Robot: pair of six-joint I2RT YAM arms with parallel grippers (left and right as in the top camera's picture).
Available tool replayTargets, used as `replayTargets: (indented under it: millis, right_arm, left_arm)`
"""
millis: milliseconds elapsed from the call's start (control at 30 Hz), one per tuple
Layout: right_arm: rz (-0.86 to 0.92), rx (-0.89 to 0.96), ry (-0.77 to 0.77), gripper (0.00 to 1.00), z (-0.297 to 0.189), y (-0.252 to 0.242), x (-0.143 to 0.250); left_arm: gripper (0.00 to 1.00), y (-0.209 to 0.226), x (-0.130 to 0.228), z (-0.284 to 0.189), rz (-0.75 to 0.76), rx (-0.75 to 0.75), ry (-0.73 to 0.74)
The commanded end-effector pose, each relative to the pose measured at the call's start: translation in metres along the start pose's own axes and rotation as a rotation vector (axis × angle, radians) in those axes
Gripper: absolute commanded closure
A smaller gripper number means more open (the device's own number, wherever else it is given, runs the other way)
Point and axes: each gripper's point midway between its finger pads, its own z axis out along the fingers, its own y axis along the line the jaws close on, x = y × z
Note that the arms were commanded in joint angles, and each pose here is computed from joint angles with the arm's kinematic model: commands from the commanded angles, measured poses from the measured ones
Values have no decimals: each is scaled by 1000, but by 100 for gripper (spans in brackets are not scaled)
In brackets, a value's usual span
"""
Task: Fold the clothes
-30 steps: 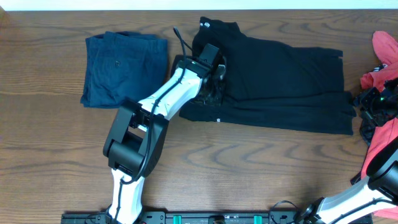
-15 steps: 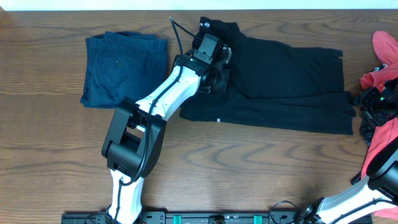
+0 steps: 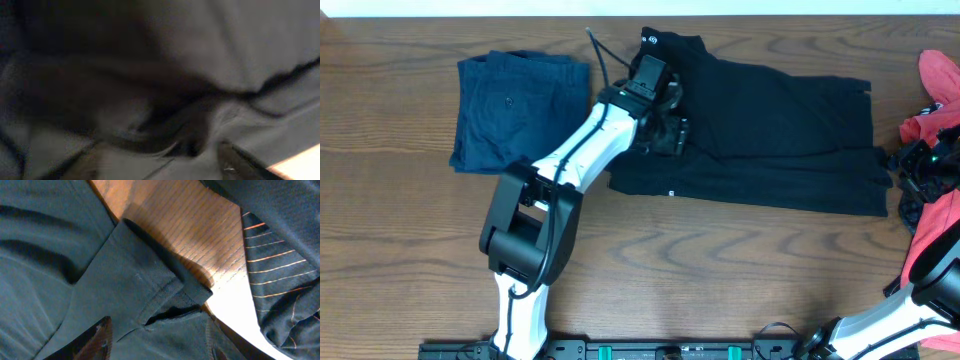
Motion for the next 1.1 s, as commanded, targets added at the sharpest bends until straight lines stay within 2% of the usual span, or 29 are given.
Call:
replayTargets:
  millis: [0,67,133,433,600,900,1067]
  right_arm:
    - [-20,-14,-12,42,-4,11,-1]
    - [-21,-15,-14,42,-4,11,-1]
    - [-21,-15,-14,42,-4,11,-1]
    - [-21,-15,-14,42,-4,11,-1]
    - [-22,-16,-16,41,-4,12,-2]
    - [-22,-15,-16,41,-4,11,-2]
    - [-21,-15,-15,41,-4,11,-1]
  left_arm:
    - [53,7,-2,-17,20,-19,-6]
    - [79,10,5,-11,15,-23,12]
    - [94,11,12,-4,15,-27,31]
    - [94,23,22,31,11,-36,75]
    - [94,16,26,39,46,-32,84]
    - [94,7,17,41,90,-63,38]
    - [94,0,9,21,92,-60,24]
